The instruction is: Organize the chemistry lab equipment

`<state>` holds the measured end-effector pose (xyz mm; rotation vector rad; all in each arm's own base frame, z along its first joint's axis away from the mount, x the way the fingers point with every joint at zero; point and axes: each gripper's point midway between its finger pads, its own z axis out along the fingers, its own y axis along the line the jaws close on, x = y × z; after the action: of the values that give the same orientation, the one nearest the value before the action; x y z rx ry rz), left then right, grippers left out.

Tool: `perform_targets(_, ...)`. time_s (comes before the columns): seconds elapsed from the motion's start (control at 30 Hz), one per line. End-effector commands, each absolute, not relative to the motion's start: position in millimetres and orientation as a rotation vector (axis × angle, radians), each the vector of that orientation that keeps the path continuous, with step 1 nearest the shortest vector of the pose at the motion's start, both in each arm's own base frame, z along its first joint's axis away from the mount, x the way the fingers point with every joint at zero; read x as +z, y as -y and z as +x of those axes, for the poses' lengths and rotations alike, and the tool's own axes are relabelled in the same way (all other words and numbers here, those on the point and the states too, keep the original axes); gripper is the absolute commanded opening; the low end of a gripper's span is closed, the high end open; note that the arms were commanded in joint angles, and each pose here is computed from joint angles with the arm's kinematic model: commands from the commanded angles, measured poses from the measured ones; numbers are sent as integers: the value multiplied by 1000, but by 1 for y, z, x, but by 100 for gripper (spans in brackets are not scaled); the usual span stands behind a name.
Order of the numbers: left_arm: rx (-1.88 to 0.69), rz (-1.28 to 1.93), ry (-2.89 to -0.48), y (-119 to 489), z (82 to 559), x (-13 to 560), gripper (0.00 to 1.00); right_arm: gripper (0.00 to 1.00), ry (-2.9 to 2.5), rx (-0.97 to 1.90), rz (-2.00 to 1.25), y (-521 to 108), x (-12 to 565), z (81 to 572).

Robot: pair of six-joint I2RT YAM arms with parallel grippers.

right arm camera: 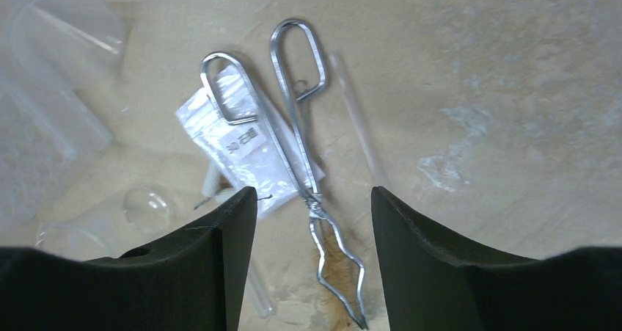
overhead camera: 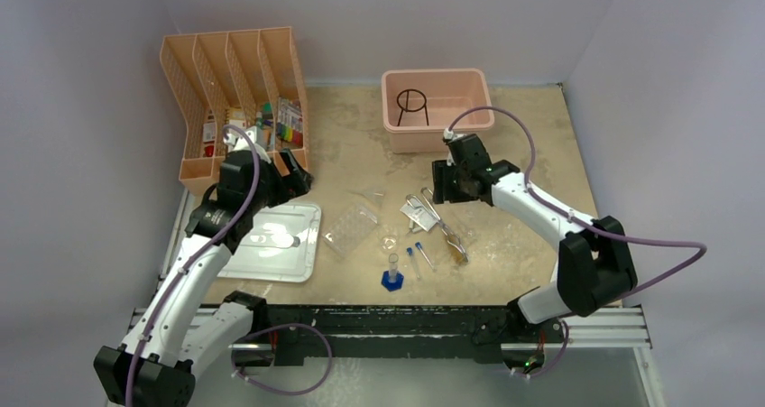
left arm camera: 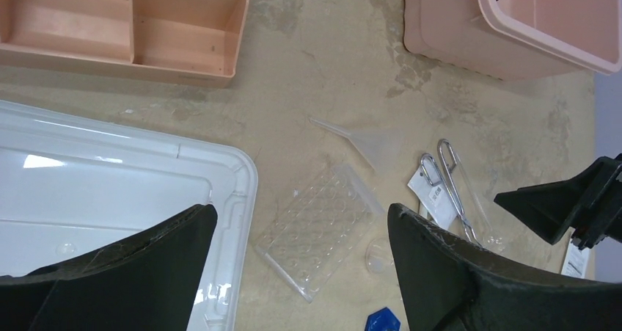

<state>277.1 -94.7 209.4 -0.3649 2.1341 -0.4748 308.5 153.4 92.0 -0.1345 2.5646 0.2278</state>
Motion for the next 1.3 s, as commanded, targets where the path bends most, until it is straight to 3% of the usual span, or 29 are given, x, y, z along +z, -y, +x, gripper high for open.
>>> perform_targets(0.0, -531, -338, -2070, 103, 286, 228, 87, 61, -2466, 413, -203, -182, 117, 306)
perform_targets(0.27, -591, -316, -2063, 111, 282, 230, 81, 63, -2416, 582, -325, -206, 133, 281)
perform_targets(0.43, -594, -323, -2060, 111, 282, 229, 81, 65, -2332, 811, -628, -242, 144, 234)
perform_targets(0.8, -510, -359, -2038, 100, 295, 238, 81, 82, -2054, 1015, -802, -263, 203, 182)
perform_targets(1.1, -477, -361, -2045, 96, 295, 233, 81, 84, -2123, 842, -968, -292, 179, 149)
perform_targets(1.27, -448, -358, -2049, 92, 296, 231, 81, 79, -2147, 749, -1025, -301, 169, 145)
